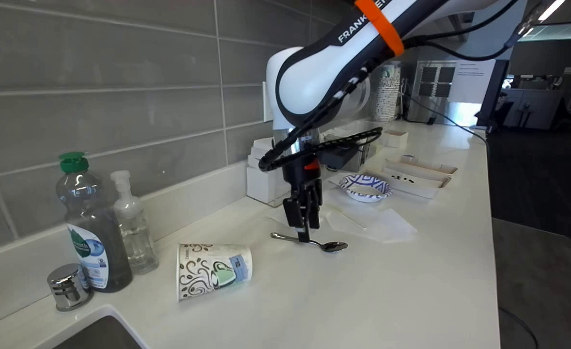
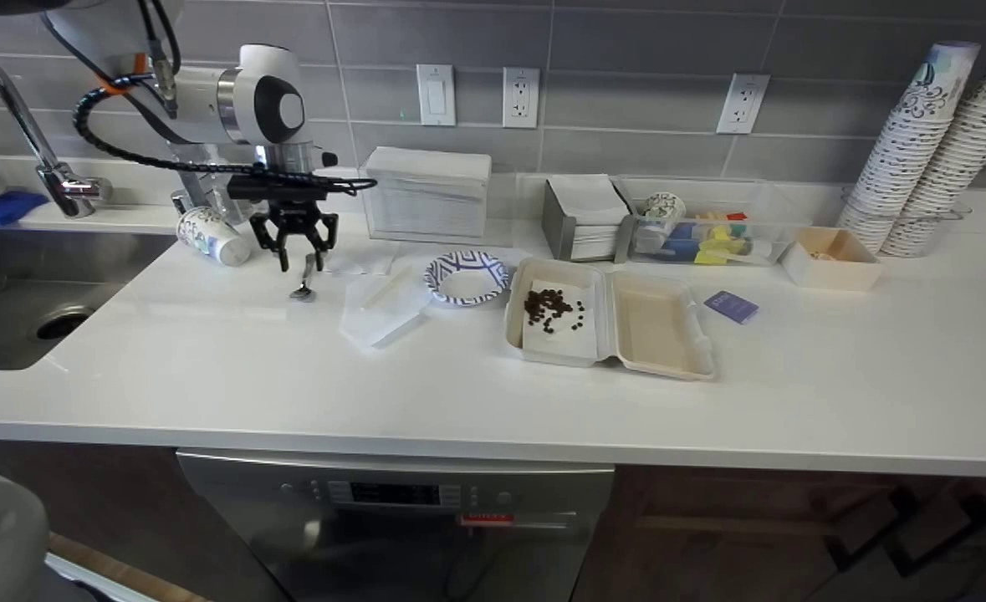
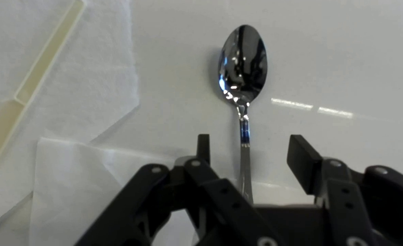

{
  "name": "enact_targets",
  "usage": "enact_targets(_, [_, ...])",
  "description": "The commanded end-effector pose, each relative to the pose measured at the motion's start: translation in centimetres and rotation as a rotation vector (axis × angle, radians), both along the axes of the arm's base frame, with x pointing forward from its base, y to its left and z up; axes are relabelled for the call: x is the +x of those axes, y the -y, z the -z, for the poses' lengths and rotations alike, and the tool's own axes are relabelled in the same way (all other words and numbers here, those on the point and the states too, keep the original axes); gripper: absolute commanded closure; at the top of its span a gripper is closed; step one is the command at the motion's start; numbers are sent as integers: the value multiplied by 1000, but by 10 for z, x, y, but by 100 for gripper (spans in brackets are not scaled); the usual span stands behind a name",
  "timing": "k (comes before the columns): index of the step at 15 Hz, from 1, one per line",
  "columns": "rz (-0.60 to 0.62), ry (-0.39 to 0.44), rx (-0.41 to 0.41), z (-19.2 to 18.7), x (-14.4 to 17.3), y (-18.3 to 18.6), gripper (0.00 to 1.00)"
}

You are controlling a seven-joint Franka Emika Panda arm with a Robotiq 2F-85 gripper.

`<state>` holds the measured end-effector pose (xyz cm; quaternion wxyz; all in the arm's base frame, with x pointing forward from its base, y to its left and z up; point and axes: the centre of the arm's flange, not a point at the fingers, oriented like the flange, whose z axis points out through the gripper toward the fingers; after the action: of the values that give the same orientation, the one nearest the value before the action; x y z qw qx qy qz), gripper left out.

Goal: Move the cup, then pick up the spoon and scoop some of the contents from the bowl and pour them in the other bowl

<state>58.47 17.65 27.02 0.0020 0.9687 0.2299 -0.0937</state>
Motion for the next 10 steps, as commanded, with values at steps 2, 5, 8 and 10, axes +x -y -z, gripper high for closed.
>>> enact_targets(2, [-10,-3,-26,14,10,-13,36])
enact_targets(5, [-20,-14,-36,21,11,-20,42])
enact_targets(8, [-18,-16,-44,25,10,-20,53])
enact_targets(10, [-23,-10,-53,26,11,-17,67])
